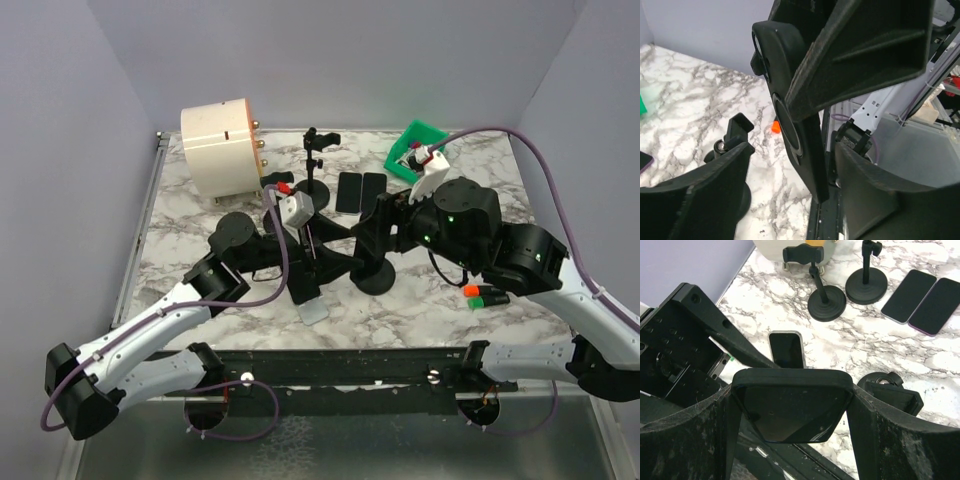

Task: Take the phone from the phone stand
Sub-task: Place the phone at the center of the board.

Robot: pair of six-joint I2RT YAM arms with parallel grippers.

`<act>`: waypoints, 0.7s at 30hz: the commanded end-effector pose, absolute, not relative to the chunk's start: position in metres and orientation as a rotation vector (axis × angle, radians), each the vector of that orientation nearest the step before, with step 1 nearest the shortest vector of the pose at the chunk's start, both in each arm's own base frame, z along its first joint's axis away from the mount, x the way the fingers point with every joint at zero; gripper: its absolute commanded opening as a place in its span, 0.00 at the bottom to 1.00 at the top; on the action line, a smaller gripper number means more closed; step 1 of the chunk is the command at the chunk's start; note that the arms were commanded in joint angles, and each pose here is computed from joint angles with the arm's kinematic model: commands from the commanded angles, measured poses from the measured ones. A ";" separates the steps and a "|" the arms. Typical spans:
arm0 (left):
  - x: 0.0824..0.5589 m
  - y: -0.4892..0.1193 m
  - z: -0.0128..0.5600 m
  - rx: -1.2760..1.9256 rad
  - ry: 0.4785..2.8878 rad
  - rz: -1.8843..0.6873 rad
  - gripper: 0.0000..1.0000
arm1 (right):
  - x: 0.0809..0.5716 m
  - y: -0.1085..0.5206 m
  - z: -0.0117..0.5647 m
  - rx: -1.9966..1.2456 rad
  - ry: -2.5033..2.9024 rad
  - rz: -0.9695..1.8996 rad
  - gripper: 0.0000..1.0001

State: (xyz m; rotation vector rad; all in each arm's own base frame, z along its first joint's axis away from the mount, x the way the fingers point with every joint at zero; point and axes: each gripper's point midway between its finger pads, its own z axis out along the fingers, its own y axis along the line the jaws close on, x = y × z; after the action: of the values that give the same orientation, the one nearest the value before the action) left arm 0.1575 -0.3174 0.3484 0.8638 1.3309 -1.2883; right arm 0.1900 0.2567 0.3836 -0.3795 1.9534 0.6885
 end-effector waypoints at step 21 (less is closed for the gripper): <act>0.163 -0.342 0.345 0.778 1.492 -1.335 0.00 | 0.204 0.265 0.394 -0.259 1.947 0.697 0.07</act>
State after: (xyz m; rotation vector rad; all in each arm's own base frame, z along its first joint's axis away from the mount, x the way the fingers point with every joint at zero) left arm 0.1624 -0.3391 0.3324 0.8202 1.5187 -1.3241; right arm 0.2068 0.2543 0.3700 -0.2899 2.0015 0.5884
